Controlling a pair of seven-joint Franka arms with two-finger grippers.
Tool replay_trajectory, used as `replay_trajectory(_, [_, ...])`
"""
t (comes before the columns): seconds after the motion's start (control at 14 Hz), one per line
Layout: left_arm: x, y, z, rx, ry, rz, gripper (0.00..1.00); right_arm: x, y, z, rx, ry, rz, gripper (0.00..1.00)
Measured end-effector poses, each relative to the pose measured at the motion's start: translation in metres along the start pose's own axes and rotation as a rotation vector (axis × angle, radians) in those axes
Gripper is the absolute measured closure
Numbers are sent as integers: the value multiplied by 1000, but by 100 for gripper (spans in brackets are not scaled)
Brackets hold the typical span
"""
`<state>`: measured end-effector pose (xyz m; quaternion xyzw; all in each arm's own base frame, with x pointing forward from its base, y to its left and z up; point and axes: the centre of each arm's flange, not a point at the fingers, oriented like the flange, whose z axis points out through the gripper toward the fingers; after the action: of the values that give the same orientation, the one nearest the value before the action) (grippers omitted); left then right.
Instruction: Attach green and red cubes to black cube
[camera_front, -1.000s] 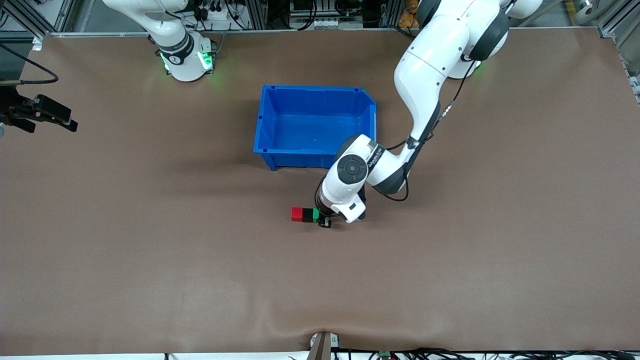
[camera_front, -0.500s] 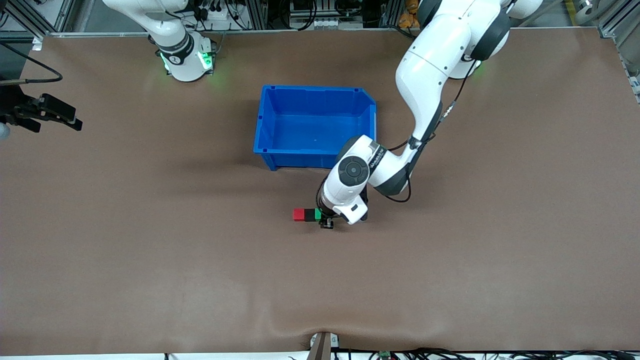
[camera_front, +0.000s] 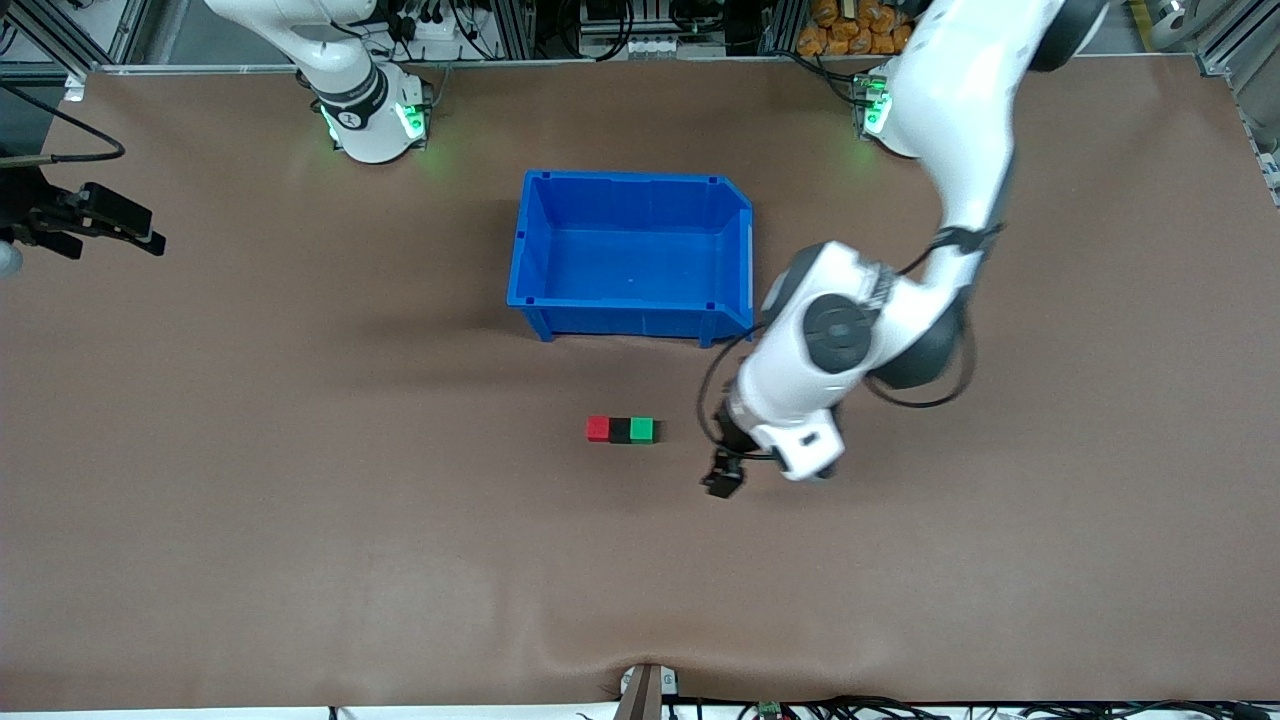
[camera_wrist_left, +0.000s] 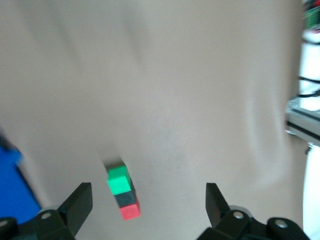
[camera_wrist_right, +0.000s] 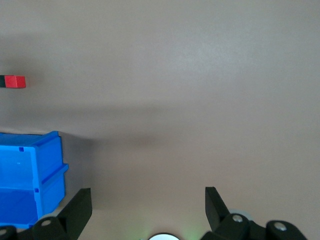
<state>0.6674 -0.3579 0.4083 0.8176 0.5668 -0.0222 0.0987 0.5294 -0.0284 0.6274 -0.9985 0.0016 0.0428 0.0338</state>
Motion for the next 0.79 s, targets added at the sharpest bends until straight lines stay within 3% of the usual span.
replay_trajectory(0.43, [149,-28,-131,62,36,272,0,-3,3,-5,1,-10,7,0])
replay_trajectory(0.79, [209,-63,-206,72,40,466,0,-6,3,-9,2,-22,8,0])
